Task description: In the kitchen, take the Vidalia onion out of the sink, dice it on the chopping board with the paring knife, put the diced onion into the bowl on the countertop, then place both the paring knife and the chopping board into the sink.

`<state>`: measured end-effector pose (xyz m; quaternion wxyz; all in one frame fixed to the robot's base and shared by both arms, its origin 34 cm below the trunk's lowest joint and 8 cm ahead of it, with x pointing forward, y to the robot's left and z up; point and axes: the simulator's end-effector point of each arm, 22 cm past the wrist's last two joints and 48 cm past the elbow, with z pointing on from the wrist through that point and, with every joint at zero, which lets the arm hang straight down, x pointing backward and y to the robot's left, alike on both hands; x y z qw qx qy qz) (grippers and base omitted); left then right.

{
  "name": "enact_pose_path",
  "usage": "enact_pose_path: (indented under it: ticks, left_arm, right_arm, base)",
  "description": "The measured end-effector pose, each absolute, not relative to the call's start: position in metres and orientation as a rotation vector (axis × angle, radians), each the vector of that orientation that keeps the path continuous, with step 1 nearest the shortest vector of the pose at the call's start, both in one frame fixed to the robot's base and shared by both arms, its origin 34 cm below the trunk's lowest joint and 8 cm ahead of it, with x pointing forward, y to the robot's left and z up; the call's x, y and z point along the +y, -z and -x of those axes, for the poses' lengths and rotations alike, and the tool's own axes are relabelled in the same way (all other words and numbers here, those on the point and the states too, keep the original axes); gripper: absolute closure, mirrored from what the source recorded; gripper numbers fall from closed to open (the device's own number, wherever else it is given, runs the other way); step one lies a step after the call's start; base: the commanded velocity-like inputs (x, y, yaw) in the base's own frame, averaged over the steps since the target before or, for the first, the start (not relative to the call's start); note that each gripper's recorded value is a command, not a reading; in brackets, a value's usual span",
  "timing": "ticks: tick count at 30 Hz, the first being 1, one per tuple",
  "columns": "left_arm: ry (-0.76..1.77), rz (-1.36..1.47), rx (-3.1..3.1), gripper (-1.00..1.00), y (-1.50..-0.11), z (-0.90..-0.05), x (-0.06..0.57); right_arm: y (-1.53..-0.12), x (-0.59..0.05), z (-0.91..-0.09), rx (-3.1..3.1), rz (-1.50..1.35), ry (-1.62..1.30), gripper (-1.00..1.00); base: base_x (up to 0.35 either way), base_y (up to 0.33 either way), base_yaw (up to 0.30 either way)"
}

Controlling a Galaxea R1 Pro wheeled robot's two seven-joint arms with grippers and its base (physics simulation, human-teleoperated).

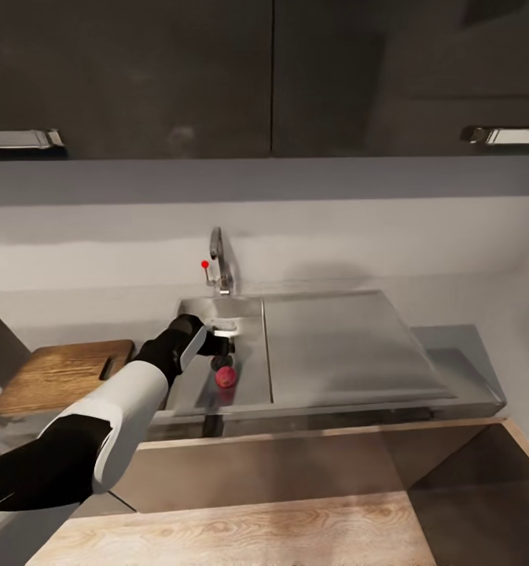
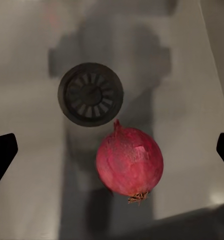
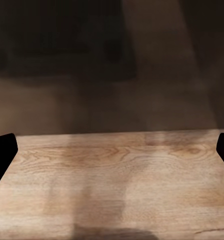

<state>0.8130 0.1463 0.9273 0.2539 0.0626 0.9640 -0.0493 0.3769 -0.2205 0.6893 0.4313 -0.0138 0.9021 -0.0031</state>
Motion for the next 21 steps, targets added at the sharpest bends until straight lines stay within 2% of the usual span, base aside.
enact_pose_path:
  ticks: [21]
  left_arm:
    - [0.147, -0.174, 2.692, -1.0, -0.883, -0.792, 0.143]
  right_arm:
    - [-0.681, -0.22, -0.366, 2.282, 0.036, 0.006, -1.0]
  base:
    - [0.011, -0.003, 0.0]
